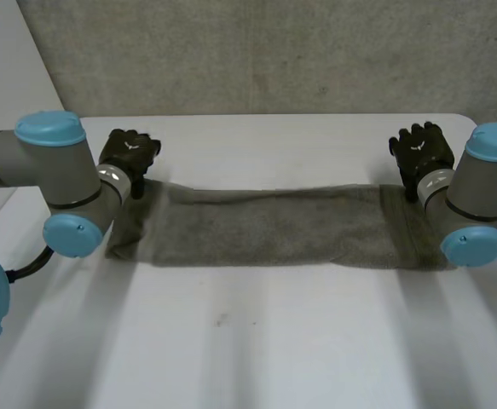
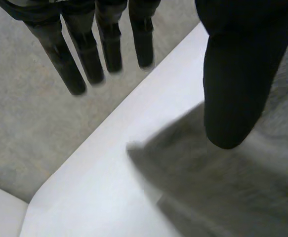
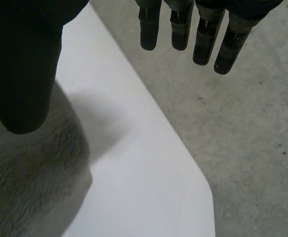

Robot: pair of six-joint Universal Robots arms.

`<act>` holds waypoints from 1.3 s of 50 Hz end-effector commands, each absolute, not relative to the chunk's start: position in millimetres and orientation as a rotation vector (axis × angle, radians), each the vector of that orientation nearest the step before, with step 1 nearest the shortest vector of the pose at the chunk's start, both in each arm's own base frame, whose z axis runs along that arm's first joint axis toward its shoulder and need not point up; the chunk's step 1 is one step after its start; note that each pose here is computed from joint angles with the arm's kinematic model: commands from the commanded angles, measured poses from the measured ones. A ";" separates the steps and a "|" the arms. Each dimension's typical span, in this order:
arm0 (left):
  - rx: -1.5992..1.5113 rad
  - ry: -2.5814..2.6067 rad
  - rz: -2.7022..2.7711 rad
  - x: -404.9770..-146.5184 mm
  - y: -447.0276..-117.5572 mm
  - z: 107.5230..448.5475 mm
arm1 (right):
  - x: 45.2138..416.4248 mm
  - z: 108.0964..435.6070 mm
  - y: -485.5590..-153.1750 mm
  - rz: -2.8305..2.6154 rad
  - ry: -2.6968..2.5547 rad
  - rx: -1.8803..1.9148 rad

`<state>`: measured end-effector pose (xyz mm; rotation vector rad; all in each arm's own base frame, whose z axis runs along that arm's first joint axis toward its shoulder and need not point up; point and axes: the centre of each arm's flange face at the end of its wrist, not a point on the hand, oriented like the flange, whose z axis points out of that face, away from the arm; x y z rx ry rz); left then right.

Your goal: Fold the towel.

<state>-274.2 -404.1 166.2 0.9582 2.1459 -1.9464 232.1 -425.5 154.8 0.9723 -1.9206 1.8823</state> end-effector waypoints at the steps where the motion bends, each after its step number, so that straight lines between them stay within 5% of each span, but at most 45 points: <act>1: 0.900 2.192 -2.015 -272.9 -380.9 192.1 | 225.8 189.3 -406.7 2.031 -2.023 0.823; 11: 0.871 2.206 -2.055 -260.3 -343.7 207.1 | 196.9 191.7 -357.5 1.866 -2.278 0.832; 21: 1.001 2.294 -1.996 -257.1 -317.6 175.4 | 164.4 158.3 -328.1 1.650 -2.538 0.843; 45: 0.922 2.272 -1.990 -242.8 -342.5 140.5 | 136.3 116.3 -357.9 1.620 -2.452 0.839; 60: 0.871 2.268 -1.994 -227.4 -332.0 160.8 | 67.3 154.9 -391.8 1.539 -2.180 0.707; 65: 0.860 2.246 -2.030 -224.8 -320.4 177.4 | 78.4 174.9 -399.0 1.583 -2.078 0.741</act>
